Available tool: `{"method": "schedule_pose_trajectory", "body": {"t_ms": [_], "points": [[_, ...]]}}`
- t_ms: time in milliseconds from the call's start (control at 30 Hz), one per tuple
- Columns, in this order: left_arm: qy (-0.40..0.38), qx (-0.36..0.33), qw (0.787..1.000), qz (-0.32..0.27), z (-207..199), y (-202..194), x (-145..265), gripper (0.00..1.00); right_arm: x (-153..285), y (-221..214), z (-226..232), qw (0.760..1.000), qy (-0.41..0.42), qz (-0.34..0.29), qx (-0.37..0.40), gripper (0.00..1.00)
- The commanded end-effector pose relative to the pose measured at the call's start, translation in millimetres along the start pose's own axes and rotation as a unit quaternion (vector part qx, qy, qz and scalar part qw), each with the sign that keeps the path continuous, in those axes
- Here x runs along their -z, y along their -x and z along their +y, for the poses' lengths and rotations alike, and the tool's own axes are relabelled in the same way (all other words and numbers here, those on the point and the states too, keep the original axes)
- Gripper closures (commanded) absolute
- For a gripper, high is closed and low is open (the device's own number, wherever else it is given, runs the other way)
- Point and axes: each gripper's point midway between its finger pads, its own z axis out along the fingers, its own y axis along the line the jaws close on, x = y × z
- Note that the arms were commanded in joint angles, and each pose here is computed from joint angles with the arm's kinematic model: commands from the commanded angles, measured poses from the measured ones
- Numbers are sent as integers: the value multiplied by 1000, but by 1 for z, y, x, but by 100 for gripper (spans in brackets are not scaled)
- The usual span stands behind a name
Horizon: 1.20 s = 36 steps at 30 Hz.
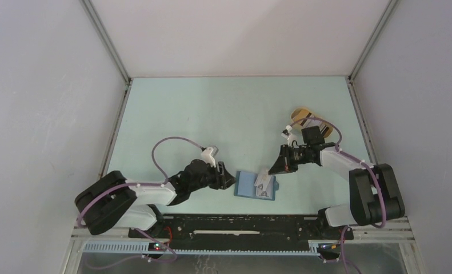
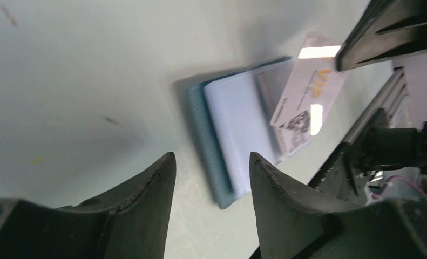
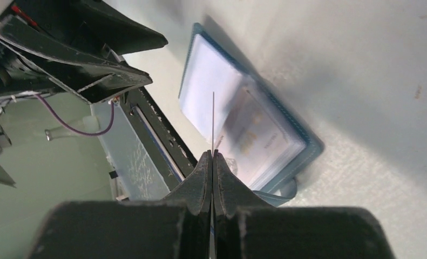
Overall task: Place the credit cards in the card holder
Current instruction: Insert the credit card into the card holder.
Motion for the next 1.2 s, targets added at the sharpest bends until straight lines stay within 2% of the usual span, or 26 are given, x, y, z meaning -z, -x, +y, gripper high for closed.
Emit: {"method": "schedule_pose_trajectory", "body": {"t_ms": [0,200,367,633,800,1167], "points": [[-1,26,1000,-8,-7,8,-16,43,-3,6,-14,999,-13,-3,-34,100],[23,30,998,44,-2,-14,-30,49,-8,4,-20,999,-30,2,-37,100],[50,23,997,55,2,-21,-33,51,-13,0,-24,998,-33,13,-50,100],[70,22,994,82,6,-33,-40,65,-19,-7,-21,998,-26,31,-54,100],[77,20,993,85,8,-34,-41,71,-23,-12,-22,997,-29,42,-56,100],[85,21,993,84,12,-35,-39,72,-24,-29,-35,991,-66,69,-91,100]]}}
